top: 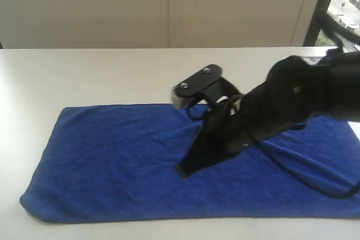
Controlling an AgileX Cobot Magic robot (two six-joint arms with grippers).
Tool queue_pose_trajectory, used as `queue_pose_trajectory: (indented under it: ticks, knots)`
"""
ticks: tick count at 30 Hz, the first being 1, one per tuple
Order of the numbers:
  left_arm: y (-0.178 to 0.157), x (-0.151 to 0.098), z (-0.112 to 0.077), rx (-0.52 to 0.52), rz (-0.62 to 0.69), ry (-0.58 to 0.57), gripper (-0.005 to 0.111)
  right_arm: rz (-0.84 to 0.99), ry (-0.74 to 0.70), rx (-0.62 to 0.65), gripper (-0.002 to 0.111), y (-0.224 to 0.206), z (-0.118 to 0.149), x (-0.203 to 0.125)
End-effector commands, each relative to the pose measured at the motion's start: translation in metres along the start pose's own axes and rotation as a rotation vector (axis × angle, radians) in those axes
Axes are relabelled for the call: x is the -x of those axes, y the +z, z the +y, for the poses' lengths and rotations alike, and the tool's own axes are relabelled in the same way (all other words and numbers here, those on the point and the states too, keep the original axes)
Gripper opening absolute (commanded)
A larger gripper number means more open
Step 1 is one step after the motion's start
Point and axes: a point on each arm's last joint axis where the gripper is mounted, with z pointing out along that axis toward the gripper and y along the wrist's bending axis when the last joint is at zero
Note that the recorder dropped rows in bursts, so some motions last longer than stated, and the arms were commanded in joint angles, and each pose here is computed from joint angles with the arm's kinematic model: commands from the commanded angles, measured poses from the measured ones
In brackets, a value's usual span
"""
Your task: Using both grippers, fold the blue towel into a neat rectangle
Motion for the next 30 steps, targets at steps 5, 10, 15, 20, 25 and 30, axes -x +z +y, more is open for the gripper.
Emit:
queue_pose_trajectory:
  ticks: [5, 10, 15, 20, 25, 30]
  knots:
    - [0.0, -0.009, -0.014, -0.146, -0.028, -0.013, 0.0, -0.087, -0.059, 0.085, 0.0, 0.035, 0.059, 0.033]
    - [-0.008, -0.002, -0.038, -0.407, -0.156, 0.158, 0.0, -0.022, -0.064, 0.04, 0.0, 0.047, 0.047, 0.033]
    - [-0.016, -0.001, -0.058, -0.651, -0.224, 0.25, 0.0, 0.159, -0.011, -0.211, 0.0, 0.042, 0.004, 0.017]
    - [-0.003, -0.008, -0.076, -0.88, -0.225, 0.136, 0.0, 0.277, 0.004, -0.511, 0.0, 0.027, -0.027, 0.007]
    - [0.02, -0.007, -0.074, -0.859, -0.177, -0.082, 0.0, 0.301, -0.005, -0.558, 0.0, 0.015, -0.03, 0.006]
    - [0.045, -0.006, -0.048, -0.742, -0.012, -0.294, 0.0, 0.27, 0.001, -0.561, 0.0, 0.005, -0.029, 0.009]
